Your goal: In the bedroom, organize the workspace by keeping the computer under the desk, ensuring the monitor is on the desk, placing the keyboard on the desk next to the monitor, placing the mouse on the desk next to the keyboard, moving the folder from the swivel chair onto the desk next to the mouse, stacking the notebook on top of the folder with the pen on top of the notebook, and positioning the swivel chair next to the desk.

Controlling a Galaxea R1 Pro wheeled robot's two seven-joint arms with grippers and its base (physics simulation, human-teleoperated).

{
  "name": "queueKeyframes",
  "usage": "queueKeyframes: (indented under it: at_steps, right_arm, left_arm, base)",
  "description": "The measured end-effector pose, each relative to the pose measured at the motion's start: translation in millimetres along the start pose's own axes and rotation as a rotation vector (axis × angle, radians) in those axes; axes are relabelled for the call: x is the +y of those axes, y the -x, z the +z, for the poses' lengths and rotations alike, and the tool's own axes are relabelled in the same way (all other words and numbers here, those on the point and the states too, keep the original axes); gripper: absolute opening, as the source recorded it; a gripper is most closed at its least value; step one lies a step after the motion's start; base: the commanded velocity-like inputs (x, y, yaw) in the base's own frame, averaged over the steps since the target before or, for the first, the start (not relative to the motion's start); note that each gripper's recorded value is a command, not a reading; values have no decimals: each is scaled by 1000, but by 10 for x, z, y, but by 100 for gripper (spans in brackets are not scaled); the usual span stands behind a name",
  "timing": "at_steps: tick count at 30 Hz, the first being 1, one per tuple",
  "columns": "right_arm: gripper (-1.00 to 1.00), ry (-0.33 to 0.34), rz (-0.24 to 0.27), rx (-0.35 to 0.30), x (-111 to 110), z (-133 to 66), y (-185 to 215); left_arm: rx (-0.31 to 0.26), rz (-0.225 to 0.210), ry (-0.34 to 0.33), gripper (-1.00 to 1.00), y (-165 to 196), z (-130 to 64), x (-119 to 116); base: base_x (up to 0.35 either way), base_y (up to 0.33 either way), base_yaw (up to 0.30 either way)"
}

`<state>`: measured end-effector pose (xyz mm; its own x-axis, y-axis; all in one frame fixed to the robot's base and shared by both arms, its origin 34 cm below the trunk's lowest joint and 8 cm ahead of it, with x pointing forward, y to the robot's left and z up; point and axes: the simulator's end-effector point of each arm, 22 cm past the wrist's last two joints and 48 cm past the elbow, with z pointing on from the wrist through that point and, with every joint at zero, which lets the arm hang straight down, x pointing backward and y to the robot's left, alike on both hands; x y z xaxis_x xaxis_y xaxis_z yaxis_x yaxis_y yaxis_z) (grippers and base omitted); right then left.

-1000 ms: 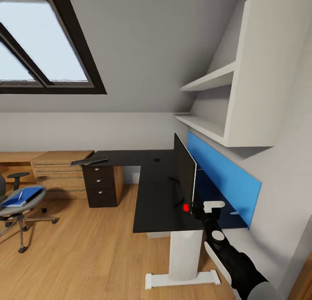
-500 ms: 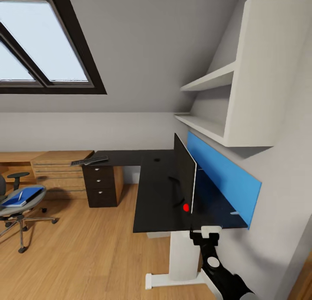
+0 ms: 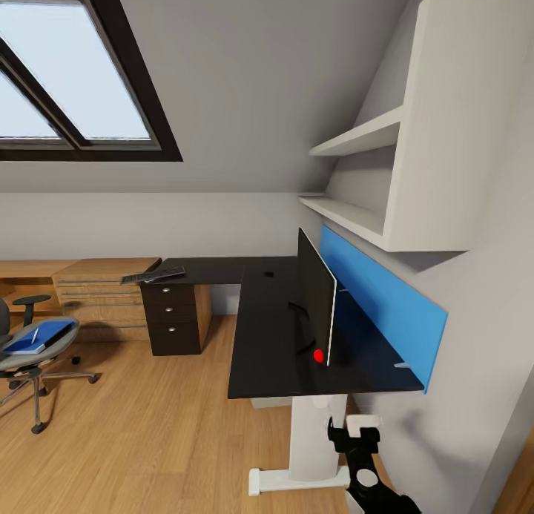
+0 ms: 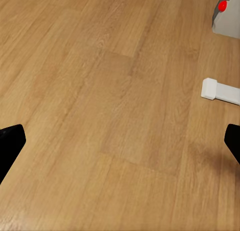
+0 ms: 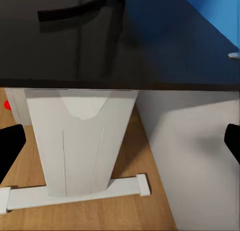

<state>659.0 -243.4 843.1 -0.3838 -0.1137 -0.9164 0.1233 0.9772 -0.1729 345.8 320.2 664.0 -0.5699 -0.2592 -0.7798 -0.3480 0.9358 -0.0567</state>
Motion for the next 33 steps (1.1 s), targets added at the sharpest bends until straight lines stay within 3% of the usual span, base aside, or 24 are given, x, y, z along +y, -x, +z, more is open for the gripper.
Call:
queueKeyframes:
  at_steps: [6,14,20,23,26,33]
  right_arm:
    - [100,-6,0,4,-24,-18,-72]
    - [100,-5,-14,64,21,-96,-355]
    - [100,52,-30,128,207,-205,-641]
    - [100,90,-36,150,276,-241,-740]
    - [100,93,-51,196,207,-311,-969]
    - [100,105,-51,188,153,-418,-1142]
  left_arm:
    - [0,0,0,100,-1,0,0]
    - [1,0,-2,100,-4,0,-5]
    - [4,1,-4,100,-11,-1,-11]
    - [31,2,-4,100,-110,-33,-16]
    - [54,6,-8,100,-204,-69,-46]
    - [89,19,-25,100,-319,-106,-112]
  base:
    - [0,0,0]
    - [0,0,0]
    - [0,0,0]
    - [0,0,0]
    - [0,0,0]
    - [0,91,0]
